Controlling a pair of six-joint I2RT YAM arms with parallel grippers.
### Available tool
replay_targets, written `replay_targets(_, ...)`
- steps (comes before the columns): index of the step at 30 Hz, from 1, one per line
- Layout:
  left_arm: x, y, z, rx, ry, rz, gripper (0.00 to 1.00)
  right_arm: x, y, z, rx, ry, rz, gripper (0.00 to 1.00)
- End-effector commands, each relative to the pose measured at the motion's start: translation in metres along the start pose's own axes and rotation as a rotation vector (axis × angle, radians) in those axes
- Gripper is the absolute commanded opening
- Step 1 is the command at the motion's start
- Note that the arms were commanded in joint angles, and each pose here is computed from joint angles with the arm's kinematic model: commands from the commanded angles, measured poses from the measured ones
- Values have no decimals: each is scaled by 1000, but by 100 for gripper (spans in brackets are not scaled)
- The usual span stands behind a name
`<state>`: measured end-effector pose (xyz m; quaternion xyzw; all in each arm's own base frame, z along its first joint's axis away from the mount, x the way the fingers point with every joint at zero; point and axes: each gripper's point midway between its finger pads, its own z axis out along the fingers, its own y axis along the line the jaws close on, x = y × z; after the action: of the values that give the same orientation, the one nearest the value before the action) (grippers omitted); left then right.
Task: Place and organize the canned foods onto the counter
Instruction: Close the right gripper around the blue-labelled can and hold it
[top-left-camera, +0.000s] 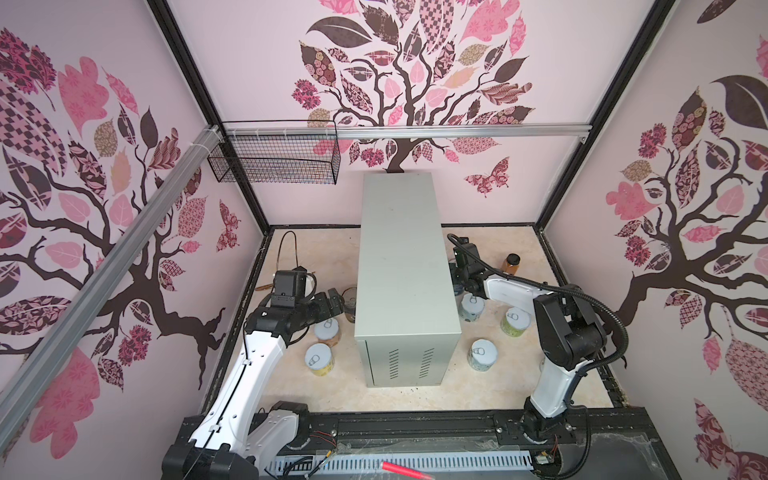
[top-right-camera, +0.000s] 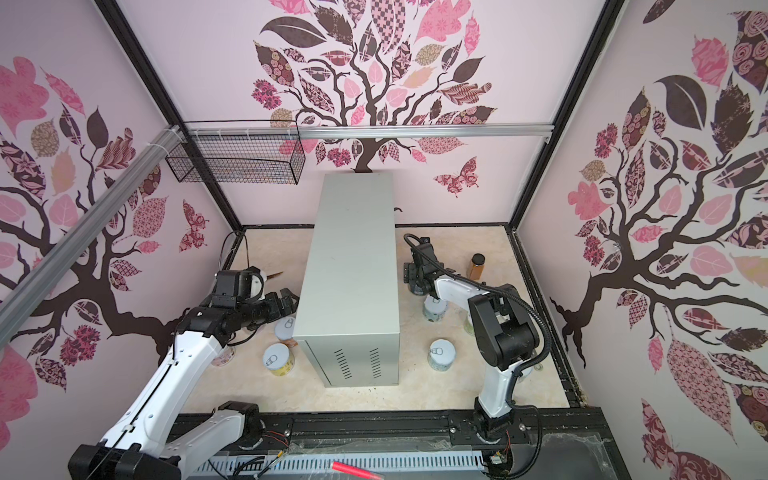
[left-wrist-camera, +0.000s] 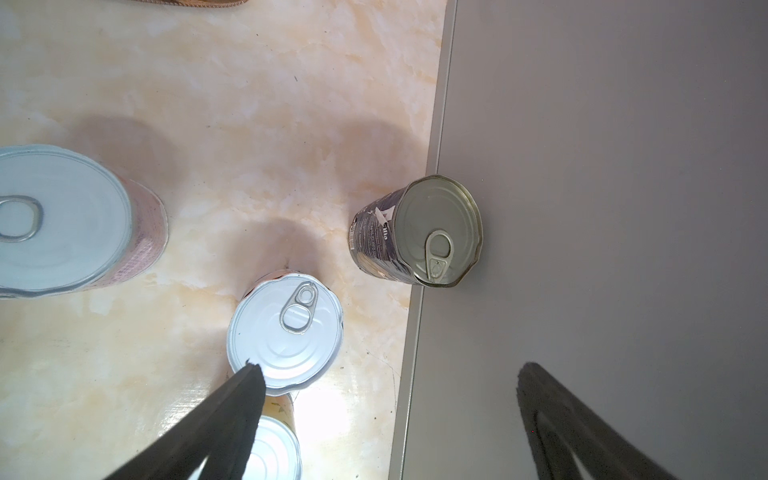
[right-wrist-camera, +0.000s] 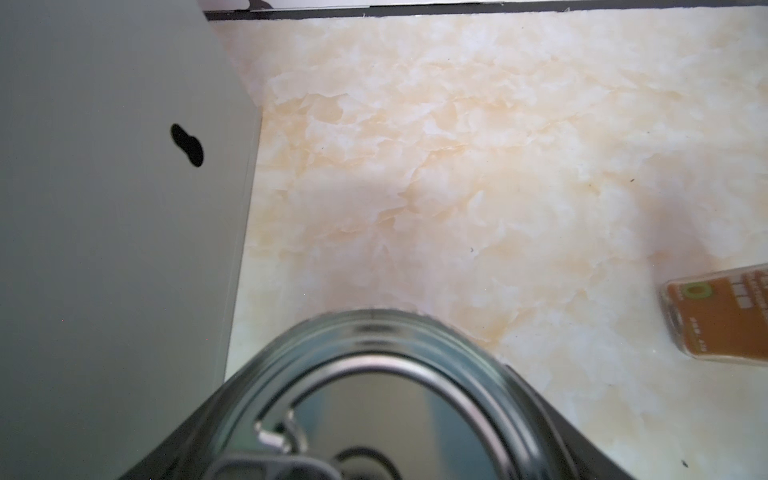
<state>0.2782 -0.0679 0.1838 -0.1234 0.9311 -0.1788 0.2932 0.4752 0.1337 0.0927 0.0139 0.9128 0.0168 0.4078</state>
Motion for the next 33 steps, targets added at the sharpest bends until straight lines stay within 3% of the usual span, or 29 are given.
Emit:
replay_targets(1, -7, -7, -2, 28, -28, 24, 98, 2, -9, 10, 25, 30, 3, 94)
replay_targets(3, -7, -7, -2, 32, -28, 25, 98, 4, -8, 9, 10, 29, 4, 100)
replay_targets(15, -7, -8, -6, 37, -43, 31, 98, 9, 4, -23, -54, -115, 22, 100)
replay_targets(33, -8, -8, -7, 36, -47, 30, 98, 7, 16, -5, -113, -182, 54, 100)
